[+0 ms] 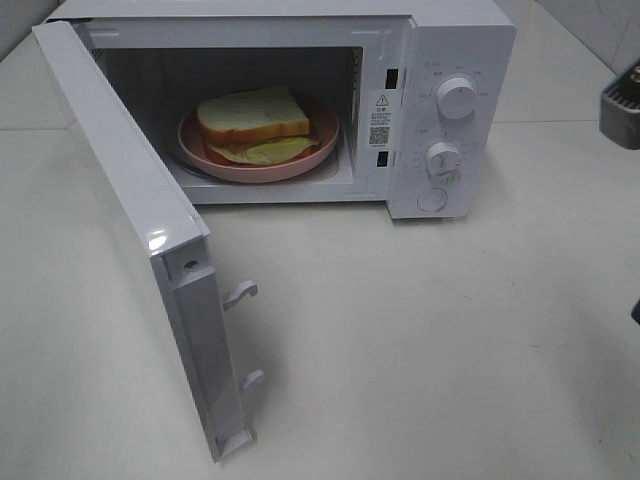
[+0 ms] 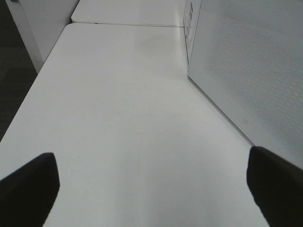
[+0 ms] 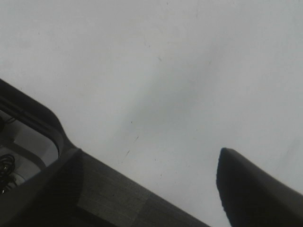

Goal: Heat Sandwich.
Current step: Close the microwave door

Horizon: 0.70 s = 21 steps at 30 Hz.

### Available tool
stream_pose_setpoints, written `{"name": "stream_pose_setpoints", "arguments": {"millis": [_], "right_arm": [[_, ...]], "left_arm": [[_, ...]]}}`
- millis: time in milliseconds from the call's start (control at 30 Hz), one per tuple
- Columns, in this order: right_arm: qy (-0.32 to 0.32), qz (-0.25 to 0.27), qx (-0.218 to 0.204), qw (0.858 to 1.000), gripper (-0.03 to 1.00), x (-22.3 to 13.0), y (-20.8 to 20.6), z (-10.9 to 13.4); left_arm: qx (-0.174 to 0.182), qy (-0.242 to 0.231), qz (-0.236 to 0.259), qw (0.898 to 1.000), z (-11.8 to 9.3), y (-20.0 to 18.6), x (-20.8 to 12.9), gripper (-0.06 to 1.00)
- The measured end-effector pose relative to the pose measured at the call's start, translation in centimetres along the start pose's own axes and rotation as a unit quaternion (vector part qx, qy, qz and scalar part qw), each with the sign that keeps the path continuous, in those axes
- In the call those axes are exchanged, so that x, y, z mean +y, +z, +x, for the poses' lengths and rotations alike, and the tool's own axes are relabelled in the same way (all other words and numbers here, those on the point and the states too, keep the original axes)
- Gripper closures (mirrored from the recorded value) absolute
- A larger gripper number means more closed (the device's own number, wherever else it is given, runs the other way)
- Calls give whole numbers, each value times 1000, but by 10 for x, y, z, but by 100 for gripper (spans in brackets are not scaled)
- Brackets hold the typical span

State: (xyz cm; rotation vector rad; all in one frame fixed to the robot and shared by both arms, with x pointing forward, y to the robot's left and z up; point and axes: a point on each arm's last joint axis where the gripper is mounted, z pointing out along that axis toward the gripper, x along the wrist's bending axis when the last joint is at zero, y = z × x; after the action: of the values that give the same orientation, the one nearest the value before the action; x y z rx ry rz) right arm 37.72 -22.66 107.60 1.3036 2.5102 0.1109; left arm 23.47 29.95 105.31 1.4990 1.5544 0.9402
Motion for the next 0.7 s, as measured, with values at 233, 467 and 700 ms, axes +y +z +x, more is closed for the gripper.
{"name": "stream_pose_setpoints", "arguments": {"millis": [233,467,700], "right_arm": [[23,-70,12,997,21,-27,-28,-4],[49,-159,26,986,21,-67,-52,-6],[67,-183,33,980,21,-96,-44,-3]], "left_arm": [[0,0,0,1000,0,0,0,-5],[0,0,0,1000,0,0,0,-5],[0,0,0,1000,0,0,0,-5]]}}
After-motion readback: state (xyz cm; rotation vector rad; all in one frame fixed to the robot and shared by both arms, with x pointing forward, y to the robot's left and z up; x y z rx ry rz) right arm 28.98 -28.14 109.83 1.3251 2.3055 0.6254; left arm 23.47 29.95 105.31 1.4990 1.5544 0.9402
